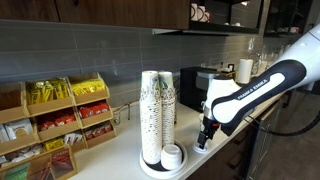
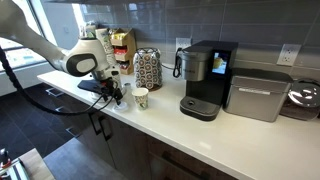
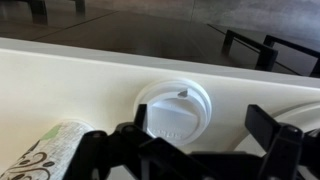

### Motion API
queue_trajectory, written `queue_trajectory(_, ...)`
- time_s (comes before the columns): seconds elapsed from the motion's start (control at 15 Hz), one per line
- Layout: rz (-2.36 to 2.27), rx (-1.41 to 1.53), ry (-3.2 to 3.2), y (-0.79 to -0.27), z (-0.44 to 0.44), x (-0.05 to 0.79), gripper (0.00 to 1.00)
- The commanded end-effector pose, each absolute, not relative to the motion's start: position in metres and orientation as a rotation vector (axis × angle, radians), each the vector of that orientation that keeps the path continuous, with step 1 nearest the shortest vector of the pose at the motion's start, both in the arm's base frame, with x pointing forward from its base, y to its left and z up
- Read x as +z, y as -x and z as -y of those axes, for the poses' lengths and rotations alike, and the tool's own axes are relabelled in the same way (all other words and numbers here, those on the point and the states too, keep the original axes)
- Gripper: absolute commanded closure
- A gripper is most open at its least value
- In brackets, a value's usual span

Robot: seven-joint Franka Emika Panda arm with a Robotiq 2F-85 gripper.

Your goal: Put the white lid on the pile of lids on the tray

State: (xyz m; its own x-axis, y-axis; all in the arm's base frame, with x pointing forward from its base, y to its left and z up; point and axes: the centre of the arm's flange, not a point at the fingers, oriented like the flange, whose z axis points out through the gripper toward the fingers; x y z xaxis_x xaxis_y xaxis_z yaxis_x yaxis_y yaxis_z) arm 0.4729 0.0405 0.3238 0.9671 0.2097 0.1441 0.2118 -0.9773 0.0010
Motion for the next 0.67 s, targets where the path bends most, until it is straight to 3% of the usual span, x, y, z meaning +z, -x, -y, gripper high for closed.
queue_trajectory(0.0,0.300,-0.229,3.101,-0.4794,-0.0398,0.3094,0.00)
queue_trajectory(0.6,0.285,-0.230,3.107,-0.4798,-0.0408,0.3119,0.00)
